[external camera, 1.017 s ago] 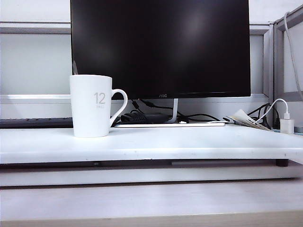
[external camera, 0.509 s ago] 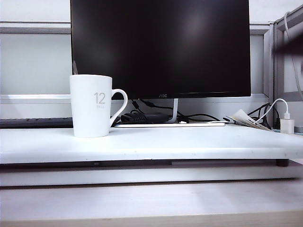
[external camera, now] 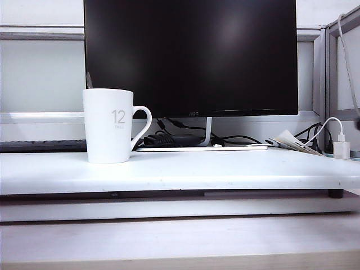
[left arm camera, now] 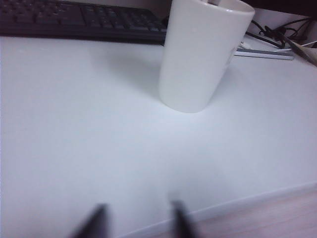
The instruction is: Pick up a spoon and stir the liquid in the cup.
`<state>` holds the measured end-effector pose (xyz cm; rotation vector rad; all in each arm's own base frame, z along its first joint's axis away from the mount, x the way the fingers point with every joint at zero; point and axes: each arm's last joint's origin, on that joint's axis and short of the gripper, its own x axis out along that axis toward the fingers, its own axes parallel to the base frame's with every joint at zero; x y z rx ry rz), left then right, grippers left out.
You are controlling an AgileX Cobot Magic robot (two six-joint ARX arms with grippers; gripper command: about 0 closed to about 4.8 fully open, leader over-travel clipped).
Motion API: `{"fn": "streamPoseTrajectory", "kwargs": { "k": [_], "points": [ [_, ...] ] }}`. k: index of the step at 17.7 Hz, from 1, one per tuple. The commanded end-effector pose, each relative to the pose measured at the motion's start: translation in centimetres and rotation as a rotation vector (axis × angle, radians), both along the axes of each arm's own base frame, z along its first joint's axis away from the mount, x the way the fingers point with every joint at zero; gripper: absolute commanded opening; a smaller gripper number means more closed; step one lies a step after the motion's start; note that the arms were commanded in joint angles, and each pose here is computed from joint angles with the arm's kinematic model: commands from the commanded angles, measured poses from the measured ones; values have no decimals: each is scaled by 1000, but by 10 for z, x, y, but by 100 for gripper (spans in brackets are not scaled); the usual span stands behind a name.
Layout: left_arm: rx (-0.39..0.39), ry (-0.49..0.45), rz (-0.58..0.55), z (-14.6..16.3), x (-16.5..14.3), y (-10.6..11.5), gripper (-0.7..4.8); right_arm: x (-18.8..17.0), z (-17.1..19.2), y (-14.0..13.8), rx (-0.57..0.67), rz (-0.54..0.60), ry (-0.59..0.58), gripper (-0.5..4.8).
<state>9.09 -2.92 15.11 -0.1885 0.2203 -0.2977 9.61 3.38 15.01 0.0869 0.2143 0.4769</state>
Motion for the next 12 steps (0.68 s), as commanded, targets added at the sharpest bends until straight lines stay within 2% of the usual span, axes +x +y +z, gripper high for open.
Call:
{"fn": "streamPoseTrajectory", "kwargs": {
  "k": [1,12],
  "points": [
    [-2,6,1,-3,0,0,21,1,-2,-1,-21,-54,-5,0],
    [-3,-10,9,-2,1,1,21,0,-1,-2,-3,-55,-16,0]
  ]
}}
